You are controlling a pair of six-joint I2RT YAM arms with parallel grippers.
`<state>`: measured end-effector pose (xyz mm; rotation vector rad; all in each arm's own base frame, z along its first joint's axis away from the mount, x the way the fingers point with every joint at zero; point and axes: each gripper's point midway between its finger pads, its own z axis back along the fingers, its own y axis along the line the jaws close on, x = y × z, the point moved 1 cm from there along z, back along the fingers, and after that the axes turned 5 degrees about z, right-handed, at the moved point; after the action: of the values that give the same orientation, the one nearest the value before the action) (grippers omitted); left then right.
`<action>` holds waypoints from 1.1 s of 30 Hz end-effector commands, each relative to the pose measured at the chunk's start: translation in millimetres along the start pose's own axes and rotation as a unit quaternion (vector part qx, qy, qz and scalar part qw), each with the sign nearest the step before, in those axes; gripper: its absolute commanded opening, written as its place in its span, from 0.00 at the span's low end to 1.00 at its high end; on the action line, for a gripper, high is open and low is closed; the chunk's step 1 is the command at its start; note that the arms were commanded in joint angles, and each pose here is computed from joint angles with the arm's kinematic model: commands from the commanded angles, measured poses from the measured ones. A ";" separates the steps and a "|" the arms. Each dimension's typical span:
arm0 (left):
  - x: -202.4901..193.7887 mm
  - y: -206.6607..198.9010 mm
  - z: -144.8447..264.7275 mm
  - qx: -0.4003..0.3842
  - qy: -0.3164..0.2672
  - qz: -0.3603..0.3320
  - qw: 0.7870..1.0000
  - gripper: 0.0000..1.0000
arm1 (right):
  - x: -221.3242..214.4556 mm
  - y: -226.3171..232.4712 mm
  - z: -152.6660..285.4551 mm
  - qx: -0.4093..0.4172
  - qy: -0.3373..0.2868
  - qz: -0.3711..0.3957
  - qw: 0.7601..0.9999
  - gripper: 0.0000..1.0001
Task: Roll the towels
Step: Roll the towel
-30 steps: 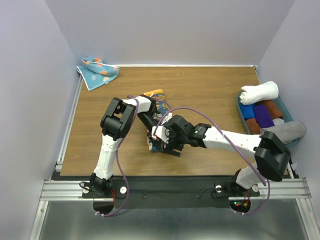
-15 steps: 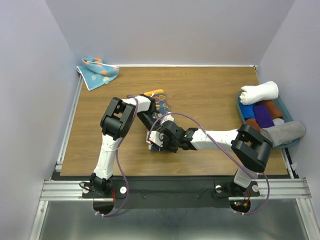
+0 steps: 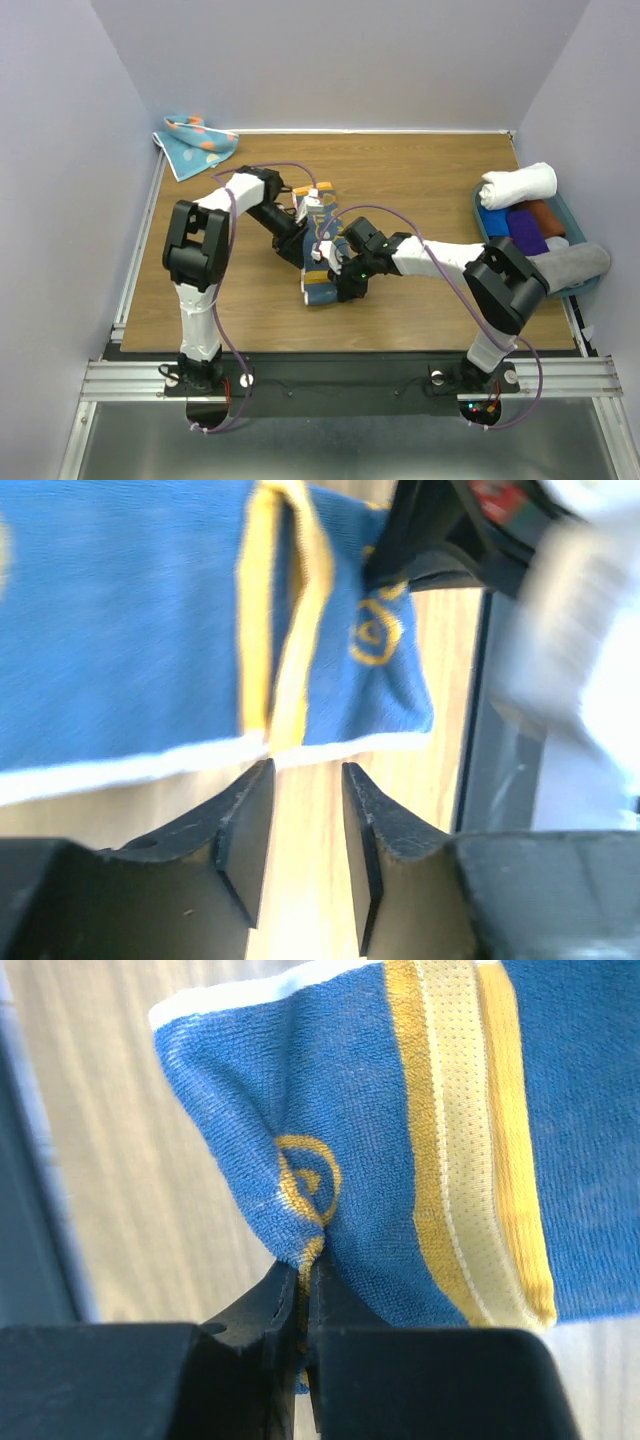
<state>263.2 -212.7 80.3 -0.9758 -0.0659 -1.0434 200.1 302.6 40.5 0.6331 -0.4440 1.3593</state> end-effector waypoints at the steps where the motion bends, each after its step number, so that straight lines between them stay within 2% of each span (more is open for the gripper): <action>1: 12.3 -8.1 36.9 0.039 -0.062 -0.047 0.996 0.45 | 16.2 26.5 3.9 0.108 -0.025 -0.064 0.992 0.01; 3: 5.2 -3.6 51.8 0.059 -0.092 -0.028 0.994 0.47 | 19.5 23.1 2.3 0.128 -0.029 -0.096 0.987 0.01; 4: 13.2 -2.4 66.0 0.092 -0.115 -0.054 0.988 0.47 | 22.4 25.0 2.4 0.143 -0.035 -0.107 0.983 0.01; 6: 4.0 -2.7 73.4 0.119 -0.134 -0.047 0.983 0.48 | 22.5 19.3 -2.1 0.154 -0.032 -0.135 0.978 0.01; 7: 12.0 -5.4 86.5 0.164 -0.145 -0.077 0.973 0.49 | 23.4 22.4 -1.3 0.172 -0.034 -0.148 0.973 0.01; 9: -2.4 -8.6 83.0 0.194 -0.145 -0.082 0.967 0.49 | 26.3 20.2 -1.0 0.192 -0.040 -0.176 0.965 0.00; 10: 4.2 -13.3 97.4 0.245 -0.153 -0.126 0.949 0.50 | 23.2 21.1 -3.9 0.212 -0.039 -0.197 0.956 0.01; 11: -14.4 -13.1 85.6 0.253 -0.141 -0.127 0.949 0.51 | 23.4 20.9 -4.1 0.221 -0.040 -0.211 0.951 0.01; 12: -18.1 -5.3 91.1 0.297 -0.132 -0.153 0.933 0.51 | 27.1 21.2 -3.2 0.235 -0.045 -0.218 0.946 0.01; 13: -14.3 -18.5 93.6 0.325 -0.131 -0.202 0.914 0.52 | 23.0 19.5 -7.3 0.242 -0.041 -0.232 0.941 0.01; 15: -31.7 -22.4 84.8 0.369 -0.108 -0.243 0.890 0.54 | 26.6 17.6 -7.9 0.257 -0.044 -0.251 0.932 0.01; 17: -31.1 -38.5 60.6 0.365 -0.085 -0.302 0.877 0.56 | 22.9 13.3 -11.5 0.269 -0.043 -0.276 0.922 0.01; 19: -30.6 -58.8 38.2 0.364 -0.074 -0.367 0.853 0.60 | 20.7 6.5 -13.0 0.277 -0.045 -0.299 0.912 0.01; 22: -25.6 -76.7 23.0 0.374 -0.078 -0.426 0.820 0.66 | 19.1 2.0 -13.9 0.287 -0.045 -0.323 0.901 0.01; 23: -23.0 -90.7 5.6 0.353 -0.074 -0.459 0.812 0.67 | 18.1 -2.3 -14.8 0.288 -0.047 -0.330 0.898 0.00; 27: -25.4 -92.2 -24.8 0.358 -0.043 -0.506 0.784 0.68 | 17.2 -6.2 -16.3 0.298 -0.046 -0.350 0.887 0.01; 33: -23.2 -62.8 -48.2 0.393 -0.004 -0.515 0.762 0.67 | 15.4 -6.7 -16.4 0.310 -0.046 -0.364 0.877 0.01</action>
<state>154.2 -231.8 80.7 -0.2409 -0.9737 -1.8317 202.6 323.6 35.2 1.2383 0.1829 0.7312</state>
